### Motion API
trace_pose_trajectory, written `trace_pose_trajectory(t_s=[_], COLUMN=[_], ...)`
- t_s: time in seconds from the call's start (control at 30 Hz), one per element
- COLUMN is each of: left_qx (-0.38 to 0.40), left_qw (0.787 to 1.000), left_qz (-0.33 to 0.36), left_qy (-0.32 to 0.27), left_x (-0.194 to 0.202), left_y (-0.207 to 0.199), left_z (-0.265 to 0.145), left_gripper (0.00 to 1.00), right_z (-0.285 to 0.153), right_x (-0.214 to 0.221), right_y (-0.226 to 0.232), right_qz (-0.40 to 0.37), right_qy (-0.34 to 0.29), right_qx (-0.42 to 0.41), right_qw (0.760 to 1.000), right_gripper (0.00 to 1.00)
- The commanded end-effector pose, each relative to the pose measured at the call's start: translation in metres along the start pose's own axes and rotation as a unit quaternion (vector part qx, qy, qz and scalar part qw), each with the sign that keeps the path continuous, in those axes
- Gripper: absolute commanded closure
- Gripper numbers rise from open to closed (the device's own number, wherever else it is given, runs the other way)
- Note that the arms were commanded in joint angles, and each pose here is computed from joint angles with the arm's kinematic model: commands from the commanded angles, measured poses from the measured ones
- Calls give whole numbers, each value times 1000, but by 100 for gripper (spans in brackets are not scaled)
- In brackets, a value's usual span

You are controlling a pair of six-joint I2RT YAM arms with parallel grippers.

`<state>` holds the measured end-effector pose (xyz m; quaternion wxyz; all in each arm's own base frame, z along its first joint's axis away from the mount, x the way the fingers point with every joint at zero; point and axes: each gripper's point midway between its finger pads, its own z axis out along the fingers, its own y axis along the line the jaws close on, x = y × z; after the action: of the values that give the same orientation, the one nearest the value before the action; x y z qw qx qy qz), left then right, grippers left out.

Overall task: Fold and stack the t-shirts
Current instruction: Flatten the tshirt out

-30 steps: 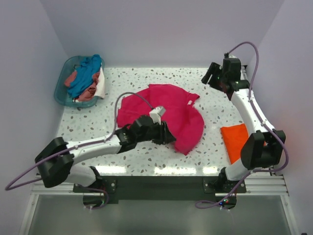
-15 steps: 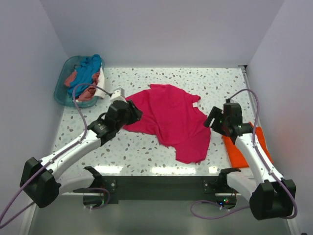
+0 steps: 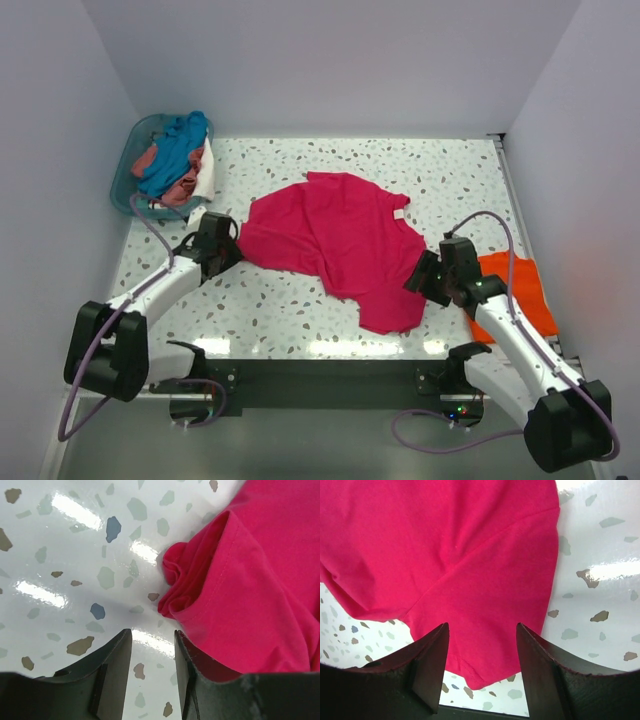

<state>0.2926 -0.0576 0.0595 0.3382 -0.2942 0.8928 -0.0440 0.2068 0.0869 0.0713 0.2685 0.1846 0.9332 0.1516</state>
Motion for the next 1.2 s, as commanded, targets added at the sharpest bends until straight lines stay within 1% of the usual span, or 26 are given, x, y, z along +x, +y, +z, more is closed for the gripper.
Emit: trace_pose_trajectory(t_s=[0.0, 0.1, 0.27, 0.3, 0.33, 0.37, 0.4, 0.43, 0.47, 0.5, 0.57, 0.6, 0.63, 0.67, 0.7, 0.8, 0.87, 0.9, 1.03, 1.17], left_qx=[46, 65, 77, 80, 82, 85, 92, 97, 100, 103, 109, 116, 122, 124, 135, 138, 129, 133, 139, 141], left_qw=[999, 998, 997, 997, 997, 996, 996, 995, 995, 994, 994, 993, 992, 992, 990, 990, 991, 990, 989, 989], left_qz=[-2, -1, -1, -2, -2, -4, -5, -5, -6, -8, -5, -7, -7, -6, -8, -11, -14, -19, -28, -31], left_qy=[-18, -25, -24, -21, -15, -13, -11, -14, -16, -22, -27, -31, -36, -33, -39, -37, -29, -39, -44, -16], left_x=[-12, -18, -23, -23, -21, -21, -22, -25, -27, -32, -38, -43, -48, -48, -54, -57, -53, -58, -54, -36], left_y=[-21, -32, -45, -48, -50, -53, -56, -60, -62, -64, -68, -71, -75, -75, -79, -78, -71, -69, -58, -48], left_z=[12, 19, 34, 36, 39, 40, 40, 38, 37, 33, 27, 21, 16, 12, 3, -15, -23, -34, -54, -66], left_gripper=[55, 53, 55, 58, 66, 71, 77, 80, 83, 88, 94, 98, 100, 100, 100, 100, 100, 100, 100, 100], right_z=[3, 6, 13, 14, 16, 17, 17, 18, 19, 19, 20, 20, 20, 19, 19, 15, 10, 8, -10, -22], right_x=[8, 10, 14, 15, 18, 17, 18, 19, 20, 20, 20, 20, 18, 18, 16, 8, 4, 0, -20, -31], right_y=[-3, -6, -10, -10, -12, -12, -13, -15, -16, -17, -17, -16, -15, -15, -13, -9, -6, -4, 9, 16], right_qz=[12, 11, 12, 12, 14, 14, 13, 13, 12, 13, 13, 14, 13, 13, 13, 8, 3, 2, -10, -21], right_qy=[9, 8, 10, 12, 16, 15, 15, 15, 15, 15, 14, 15, 13, 14, 14, 9, 8, 5, -19, -26], right_qx=[1, 3, 7, 8, 9, 10, 10, 14, 16, 16, 16, 16, 15, 15, 14, 15, 15, 14, 5, 2], right_qw=[1000, 1000, 1000, 1000, 1000, 1000, 1000, 1000, 1000, 1000, 1000, 1000, 1000, 1000, 1000, 1000, 1000, 1000, 1000, 999], right_gripper=[41, 41, 41, 41, 41, 41, 41, 43, 47, 52, 61, 71, 77, 82, 90, 100, 100, 100, 100, 100])
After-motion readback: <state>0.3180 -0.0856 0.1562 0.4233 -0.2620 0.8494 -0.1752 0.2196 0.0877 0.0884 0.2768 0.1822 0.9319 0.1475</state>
